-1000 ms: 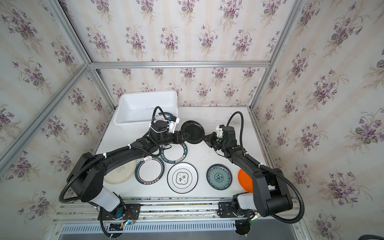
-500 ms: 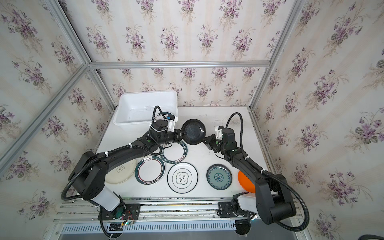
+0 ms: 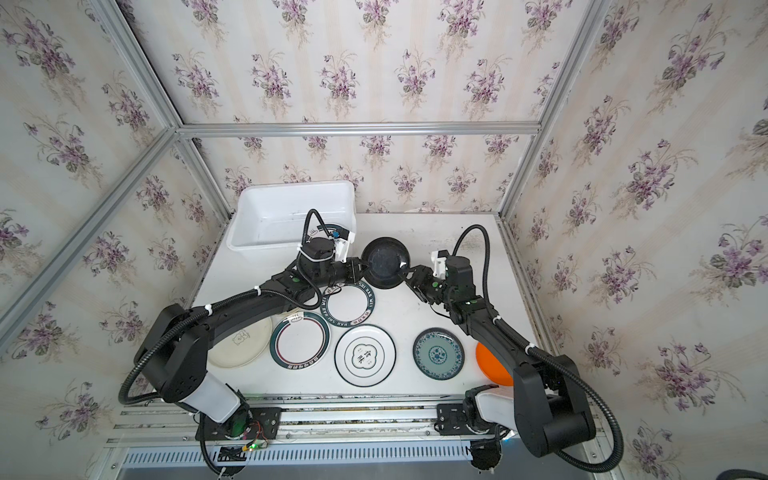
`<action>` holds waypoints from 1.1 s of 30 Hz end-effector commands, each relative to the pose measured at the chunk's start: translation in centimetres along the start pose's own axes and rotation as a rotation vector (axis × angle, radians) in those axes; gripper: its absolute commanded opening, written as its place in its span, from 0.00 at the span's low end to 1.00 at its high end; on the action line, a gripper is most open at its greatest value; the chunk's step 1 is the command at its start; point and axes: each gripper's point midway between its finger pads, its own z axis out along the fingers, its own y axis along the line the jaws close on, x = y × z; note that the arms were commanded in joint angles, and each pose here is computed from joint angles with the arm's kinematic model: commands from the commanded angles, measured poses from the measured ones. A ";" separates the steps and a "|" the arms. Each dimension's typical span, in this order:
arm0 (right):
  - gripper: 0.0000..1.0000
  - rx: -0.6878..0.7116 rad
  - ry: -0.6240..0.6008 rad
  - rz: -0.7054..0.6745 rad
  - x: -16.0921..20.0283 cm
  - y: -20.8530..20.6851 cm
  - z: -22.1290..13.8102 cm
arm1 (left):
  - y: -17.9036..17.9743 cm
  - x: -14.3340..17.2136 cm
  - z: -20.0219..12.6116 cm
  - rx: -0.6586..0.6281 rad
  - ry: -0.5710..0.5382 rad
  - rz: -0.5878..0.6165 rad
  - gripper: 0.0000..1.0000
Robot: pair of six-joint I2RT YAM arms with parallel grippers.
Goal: Place the plates into the plastic bin on the countertop
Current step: Place the plate in the plastic bin.
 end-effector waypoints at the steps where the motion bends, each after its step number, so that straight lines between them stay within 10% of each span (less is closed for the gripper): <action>1: 0.75 -0.035 -0.027 -0.053 -0.4 1.2 -0.4 | -0.6 -1.4 -0.3 0.005 -0.038 0.029 0.00; 16: 0.89 -0.044 0.007 -0.124 0.9 0.3 -0.6 | 1.3 -3.2 -2.7 -0.087 -0.096 0.023 0.00; 33: 0.89 -0.018 0.075 -0.176 0.2 -0.1 1.5 | 11.3 -16.0 -12.0 -0.396 -0.378 -0.057 0.00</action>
